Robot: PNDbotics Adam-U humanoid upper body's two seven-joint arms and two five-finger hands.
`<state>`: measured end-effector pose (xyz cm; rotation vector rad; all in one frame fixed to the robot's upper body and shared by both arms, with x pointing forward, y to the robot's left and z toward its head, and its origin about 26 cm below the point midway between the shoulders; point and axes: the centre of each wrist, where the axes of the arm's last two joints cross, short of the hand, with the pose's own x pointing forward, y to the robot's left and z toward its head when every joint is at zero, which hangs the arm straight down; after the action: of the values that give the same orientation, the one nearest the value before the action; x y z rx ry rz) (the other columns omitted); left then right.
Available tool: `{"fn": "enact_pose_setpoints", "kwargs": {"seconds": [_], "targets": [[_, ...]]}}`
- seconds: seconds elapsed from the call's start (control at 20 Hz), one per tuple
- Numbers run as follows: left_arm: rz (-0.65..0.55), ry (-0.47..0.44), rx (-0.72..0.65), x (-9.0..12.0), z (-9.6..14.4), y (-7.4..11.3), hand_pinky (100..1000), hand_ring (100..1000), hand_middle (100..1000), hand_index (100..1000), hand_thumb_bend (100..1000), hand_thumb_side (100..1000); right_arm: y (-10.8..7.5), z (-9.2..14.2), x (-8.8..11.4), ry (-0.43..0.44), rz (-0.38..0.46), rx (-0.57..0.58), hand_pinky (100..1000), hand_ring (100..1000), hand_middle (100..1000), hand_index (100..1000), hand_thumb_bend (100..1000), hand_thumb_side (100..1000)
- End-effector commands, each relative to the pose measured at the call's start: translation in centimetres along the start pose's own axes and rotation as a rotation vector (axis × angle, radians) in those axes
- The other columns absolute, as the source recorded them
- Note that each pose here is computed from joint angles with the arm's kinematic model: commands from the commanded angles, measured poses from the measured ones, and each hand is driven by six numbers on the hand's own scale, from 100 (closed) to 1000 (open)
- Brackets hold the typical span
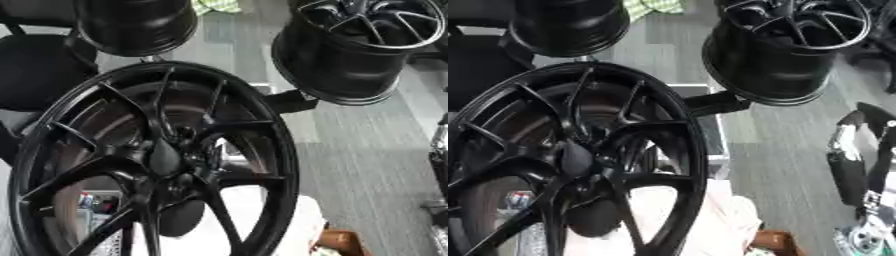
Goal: Pull the pin out of the wheel hub.
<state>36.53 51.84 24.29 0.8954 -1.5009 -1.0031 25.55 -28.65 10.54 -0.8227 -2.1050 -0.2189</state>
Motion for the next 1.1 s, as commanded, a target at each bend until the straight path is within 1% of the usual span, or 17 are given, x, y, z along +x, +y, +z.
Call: {"fn": "enact_pose_setpoints", "kwargs": {"seconds": [0.05,0.1,0.15,0.3,0.35,0.4,0.45,0.5,0.6,0.65,0.7,0.75,0.85,1.0,1.1], "targets": [[-0.029,-0.022,0.029,0.2,0.4,2.1,1000,1000,930,1000,163,1000,-0.2,-0.5,0.6,-0.025,-0.010,-0.006,872,769,572,716,100,541],[-0.025,-0.023,0.024,0.1,0.5,2.1,1000,1000,934,1000,276,1000,-0.2,-0.6,0.6,-0.025,-0.011,-0.007,872,768,571,716,100,543],[-0.022,-0.018,0.023,0.0,0.5,2.1,1000,1000,937,1000,266,1000,-0.2,-0.5,0.6,-0.024,-0.012,-0.008,872,768,571,716,100,543],[-0.040,-0.012,0.016,-0.3,0.7,2.0,1000,1000,941,1000,117,1000,-0.2,-0.5,0.5,-0.020,-0.011,-0.009,872,767,570,716,100,543],[-0.046,-0.013,0.015,-0.3,0.7,2.0,1000,1000,943,1000,100,964,-0.2,-0.5,0.5,-0.021,-0.011,-0.009,872,767,569,715,100,543],[-0.050,-0.014,0.014,-0.4,0.7,1.9,1000,1000,942,1000,100,750,-0.2,-0.5,0.5,-0.021,-0.011,-0.009,872,766,569,715,100,544],[-0.057,-0.009,0.014,-0.5,0.8,1.9,999,1000,934,1000,100,433,-0.2,-0.5,0.5,-0.020,-0.010,-0.009,871,766,569,715,100,544],[-0.066,-0.002,0.016,-0.5,0.8,1.9,986,1000,923,1000,100,251,-0.2,-0.5,0.5,-0.019,-0.010,-0.009,872,766,569,715,100,544],[-0.068,0.018,0.046,-0.4,0.7,1.9,909,938,841,908,100,267,-0.2,-0.5,0.5,-0.018,-0.009,-0.010,871,766,569,715,100,538],[-0.054,0.021,0.060,-0.3,0.6,1.8,866,901,801,852,100,337,-0.2,-0.4,0.5,-0.018,-0.008,-0.009,871,766,569,715,100,539],[-0.034,0.022,0.070,-0.2,0.6,1.7,837,870,773,819,100,405,-0.2,-0.4,0.5,-0.018,-0.008,-0.010,871,766,569,715,100,539],[-0.011,0.024,0.075,-0.1,0.5,1.5,829,864,773,820,100,434,-0.2,-0.4,0.5,-0.018,-0.008,-0.011,871,767,569,716,100,540],[0.022,0.022,0.065,0.1,0.4,1.4,831,865,777,830,100,439,-0.2,-0.4,0.5,-0.018,-0.008,-0.010,871,767,569,716,100,541],[0.052,0.003,0.027,0.5,0.3,1.4,833,858,775,837,100,398,-0.2,-0.4,0.5,-0.018,-0.008,-0.010,871,767,569,715,100,539],[0.070,-0.037,0.001,0.9,0.2,1.4,824,846,763,837,100,401,-0.2,-0.5,0.5,-0.018,-0.007,-0.010,871,767,569,715,100,538]]}}
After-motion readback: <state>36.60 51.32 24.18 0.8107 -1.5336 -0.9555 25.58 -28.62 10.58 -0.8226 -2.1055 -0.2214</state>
